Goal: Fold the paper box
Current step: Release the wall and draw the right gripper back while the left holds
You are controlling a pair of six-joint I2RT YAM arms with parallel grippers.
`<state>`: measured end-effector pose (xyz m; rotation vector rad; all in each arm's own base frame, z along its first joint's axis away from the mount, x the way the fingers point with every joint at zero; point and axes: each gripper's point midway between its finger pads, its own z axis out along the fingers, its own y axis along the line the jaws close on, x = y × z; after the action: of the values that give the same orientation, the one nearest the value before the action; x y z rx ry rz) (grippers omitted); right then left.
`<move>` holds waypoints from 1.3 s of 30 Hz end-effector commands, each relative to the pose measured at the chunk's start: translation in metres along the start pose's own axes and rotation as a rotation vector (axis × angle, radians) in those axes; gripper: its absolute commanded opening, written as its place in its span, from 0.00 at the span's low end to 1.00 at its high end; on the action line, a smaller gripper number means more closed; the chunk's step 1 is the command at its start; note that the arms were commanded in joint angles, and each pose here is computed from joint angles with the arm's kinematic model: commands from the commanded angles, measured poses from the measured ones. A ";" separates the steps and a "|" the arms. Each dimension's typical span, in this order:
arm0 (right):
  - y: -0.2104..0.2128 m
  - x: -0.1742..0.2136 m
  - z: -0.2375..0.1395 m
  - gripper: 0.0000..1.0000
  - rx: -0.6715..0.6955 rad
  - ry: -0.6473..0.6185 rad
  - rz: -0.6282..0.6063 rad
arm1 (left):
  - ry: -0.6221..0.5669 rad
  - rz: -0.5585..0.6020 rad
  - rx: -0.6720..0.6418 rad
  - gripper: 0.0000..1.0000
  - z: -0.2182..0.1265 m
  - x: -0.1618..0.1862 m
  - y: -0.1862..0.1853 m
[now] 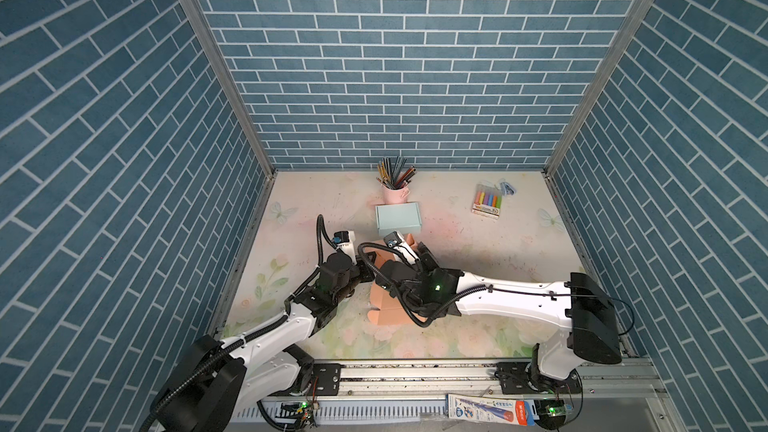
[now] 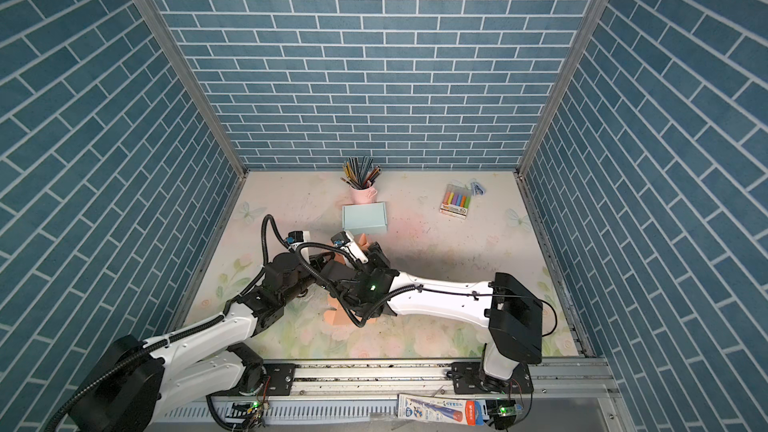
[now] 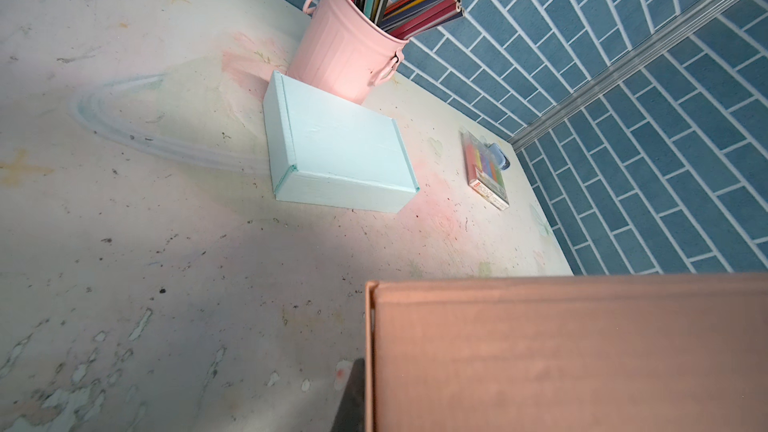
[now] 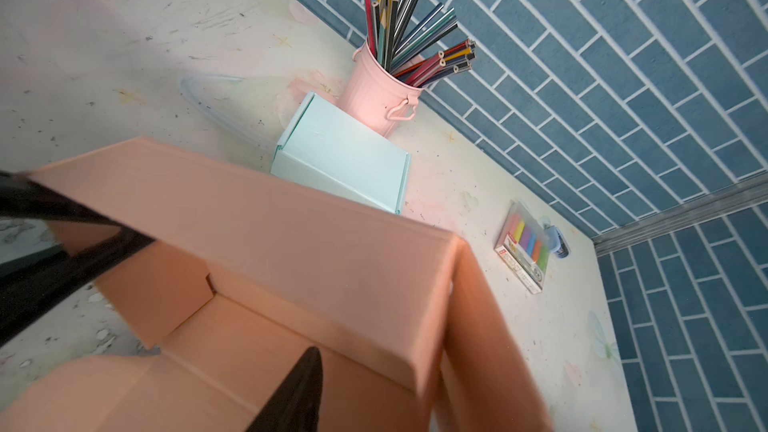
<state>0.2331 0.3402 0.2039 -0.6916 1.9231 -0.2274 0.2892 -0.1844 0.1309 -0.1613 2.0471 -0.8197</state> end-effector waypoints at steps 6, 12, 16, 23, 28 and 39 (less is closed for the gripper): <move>0.016 -0.020 -0.036 0.66 -0.314 -0.149 0.117 | -0.039 0.021 -0.008 0.00 -0.001 -0.012 -0.005; 0.029 -0.020 -0.063 0.71 -0.518 -0.213 0.124 | -0.042 0.035 -0.001 0.00 -0.003 -0.015 -0.008; 0.019 -0.026 -0.089 0.72 -0.656 -0.277 0.136 | -0.029 0.057 0.006 0.00 -0.004 -0.014 -0.010; -0.035 -0.017 -0.089 0.66 -0.692 -0.285 0.234 | -0.002 0.095 0.035 0.00 -0.005 -0.012 -0.017; -0.058 -0.008 -0.078 0.58 -0.698 -0.297 0.302 | 0.012 0.110 0.051 0.00 -0.005 -0.012 -0.021; -0.030 0.008 -0.053 0.43 -0.741 -0.224 0.218 | 0.018 0.117 0.063 0.00 -0.007 -0.012 -0.023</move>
<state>0.1951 0.2963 0.2313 -0.8841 1.8682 0.6954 0.2835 -0.1918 0.1423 -0.0103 2.0567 -0.7994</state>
